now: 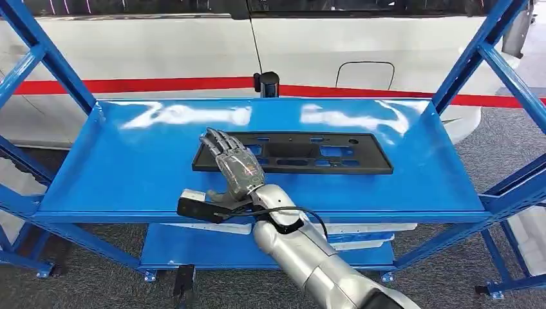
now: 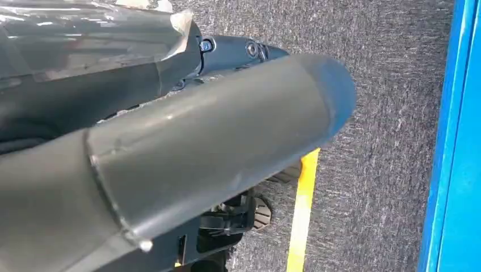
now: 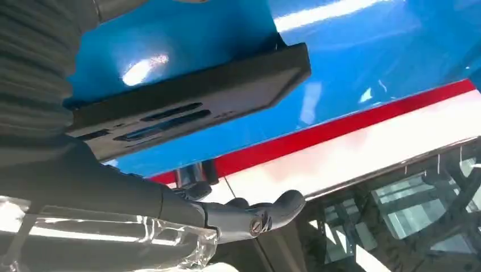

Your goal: Take the parts from the cabinet and place them on the table.

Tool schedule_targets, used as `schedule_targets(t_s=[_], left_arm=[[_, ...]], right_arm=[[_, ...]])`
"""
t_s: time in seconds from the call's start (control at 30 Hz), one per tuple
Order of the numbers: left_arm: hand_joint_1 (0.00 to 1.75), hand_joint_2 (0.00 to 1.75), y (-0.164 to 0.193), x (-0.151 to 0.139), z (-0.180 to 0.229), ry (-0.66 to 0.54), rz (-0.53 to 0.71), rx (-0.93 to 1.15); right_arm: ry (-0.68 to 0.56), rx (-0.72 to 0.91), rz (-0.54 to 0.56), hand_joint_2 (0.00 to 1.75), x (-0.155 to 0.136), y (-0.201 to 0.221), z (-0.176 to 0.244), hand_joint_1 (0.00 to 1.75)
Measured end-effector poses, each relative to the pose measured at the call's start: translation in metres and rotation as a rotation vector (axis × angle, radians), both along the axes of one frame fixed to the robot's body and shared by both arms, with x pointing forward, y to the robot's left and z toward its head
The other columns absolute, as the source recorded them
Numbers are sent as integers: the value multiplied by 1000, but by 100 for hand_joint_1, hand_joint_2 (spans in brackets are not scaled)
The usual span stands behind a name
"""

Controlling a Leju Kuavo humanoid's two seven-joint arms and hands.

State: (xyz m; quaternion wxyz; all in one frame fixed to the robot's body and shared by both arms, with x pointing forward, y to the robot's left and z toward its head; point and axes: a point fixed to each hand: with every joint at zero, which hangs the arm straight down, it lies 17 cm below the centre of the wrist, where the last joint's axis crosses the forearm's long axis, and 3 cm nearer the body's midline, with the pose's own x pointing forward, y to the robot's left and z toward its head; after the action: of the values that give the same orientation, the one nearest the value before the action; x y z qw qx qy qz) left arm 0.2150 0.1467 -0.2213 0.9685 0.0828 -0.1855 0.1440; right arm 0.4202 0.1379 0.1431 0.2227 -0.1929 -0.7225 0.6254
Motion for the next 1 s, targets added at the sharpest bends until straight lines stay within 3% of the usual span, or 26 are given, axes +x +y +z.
schedule_targets(t_s=[0.17, 0.4, 1.0], left_arm=[[0, 0, -1, 0, 0, 4, -8, 5], [0, 0, -1, 2, 2, -3, -41, 26], [0, 0, -1, 3, 3, -7, -52, 39]], right_arm=[[-288, -88, -54, 175, 7, -4, 17, 0], [-481, -187, -137, 175, 24, -23, 20, 0], [-474, -318, -340, 175, 84, -95, 6, 0]])
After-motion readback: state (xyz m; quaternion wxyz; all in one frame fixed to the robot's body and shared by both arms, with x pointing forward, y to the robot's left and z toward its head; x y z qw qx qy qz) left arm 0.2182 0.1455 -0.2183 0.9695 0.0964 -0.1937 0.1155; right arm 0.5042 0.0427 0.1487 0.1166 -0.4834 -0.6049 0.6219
